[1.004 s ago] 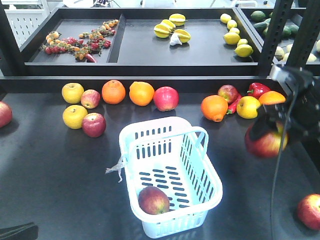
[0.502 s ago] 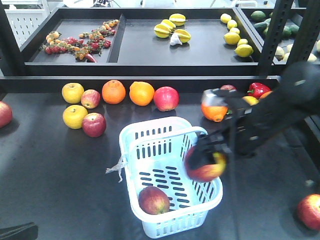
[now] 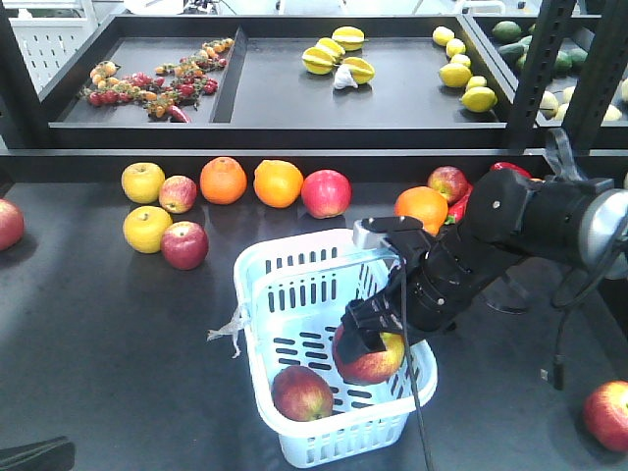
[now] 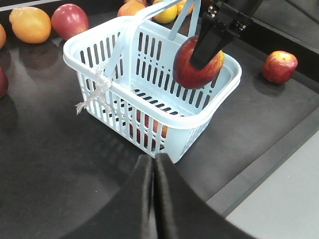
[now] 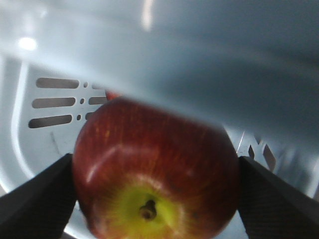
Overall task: Pick three apples into basket with both arms
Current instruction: 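Carry the apple into the basket and open the right gripper, then withdraw the right gripper from the basket toward the red apple nearest the robot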
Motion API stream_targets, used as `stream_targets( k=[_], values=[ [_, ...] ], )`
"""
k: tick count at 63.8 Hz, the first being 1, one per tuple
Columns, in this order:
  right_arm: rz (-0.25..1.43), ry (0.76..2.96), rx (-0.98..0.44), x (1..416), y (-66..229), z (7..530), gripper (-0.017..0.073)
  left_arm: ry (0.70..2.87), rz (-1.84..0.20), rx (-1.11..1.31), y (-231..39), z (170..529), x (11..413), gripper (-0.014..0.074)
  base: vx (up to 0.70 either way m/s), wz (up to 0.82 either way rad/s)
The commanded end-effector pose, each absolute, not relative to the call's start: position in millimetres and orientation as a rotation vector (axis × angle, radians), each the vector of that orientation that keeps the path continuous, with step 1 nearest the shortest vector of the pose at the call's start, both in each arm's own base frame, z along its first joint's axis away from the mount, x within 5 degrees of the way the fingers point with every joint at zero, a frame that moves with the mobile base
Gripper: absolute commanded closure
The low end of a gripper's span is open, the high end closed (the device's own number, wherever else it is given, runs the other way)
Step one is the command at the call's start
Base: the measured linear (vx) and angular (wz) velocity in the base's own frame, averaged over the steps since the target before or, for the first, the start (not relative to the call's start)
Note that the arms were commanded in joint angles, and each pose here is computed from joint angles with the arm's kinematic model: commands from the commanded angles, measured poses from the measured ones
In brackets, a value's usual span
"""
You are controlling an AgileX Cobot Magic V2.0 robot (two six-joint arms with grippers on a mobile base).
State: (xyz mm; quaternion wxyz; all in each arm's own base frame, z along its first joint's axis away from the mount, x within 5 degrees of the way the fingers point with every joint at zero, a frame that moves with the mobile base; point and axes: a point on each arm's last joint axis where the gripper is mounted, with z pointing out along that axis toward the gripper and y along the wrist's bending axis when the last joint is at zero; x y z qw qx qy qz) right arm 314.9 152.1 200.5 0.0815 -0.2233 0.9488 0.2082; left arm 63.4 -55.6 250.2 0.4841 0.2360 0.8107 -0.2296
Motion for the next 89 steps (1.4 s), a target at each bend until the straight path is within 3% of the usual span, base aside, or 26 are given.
stream_targets(
  k=[1,9,17,23,38,45,52,59,70,89],
  values=[
    [0.649,2.745,-0.661,316.7,154.5,221.6,0.0197,1.91,-0.579,0.519,-56.0,263.0,66.6,0.0601,0.0,0.0],
    [0.646,2.739,-0.658,317.3,154.5,221.7,0.001,1.91,-0.579,0.519,-56.0,263.0,66.6,0.0601,0.0,0.0],
    [0.643,2.734,-0.655,317.8,154.5,221.8,-0.0112,1.91,-0.579,0.519,-56.0,263.0,66.6,0.0601,0.0,0.0],
    [0.641,2.732,-0.653,318.1,154.5,221.8,-0.0144,1.91,-0.579,0.518,-55.9,262.9,66.6,0.0601,0.0,0.0],
    [0.635,2.717,-0.687,317.9,154.4,222.5,-0.0115,1.91,-0.579,0.518,-55.9,262.9,66.6,0.0601,0.0,0.0],
    [0.636,2.704,-0.718,315.7,154.0,227.0,-0.0069,1.91,-0.579,0.518,-55.9,262.9,66.6,0.0601,0.0,0.0],
    [0.642,2.708,-0.734,310.9,152.2,236.1,0.0033,1.91,-0.579,0.518,-55.9,262.9,66.6,0.0601,0.0,0.0],
    [0.617,2.713,-0.752,303.1,148.0,248.1,0.0205,1.91,-0.579,0.518,-55.9,262.9,66.6,0.0601,0.0,0.0],
    [0.524,2.726,-0.783,286.0,136.3,272.2,0.0575,1.91,-0.579,0.518,-55.9,262.9,66.6,0.0601,0.0,0.0],
    [0.248,2.644,-0.651,262.3,108.0,318.4,0.0568,1.91,-0.579,0.519,-56.0,262.9,66.6,0.0601,0.0,0.0]
  ],
)
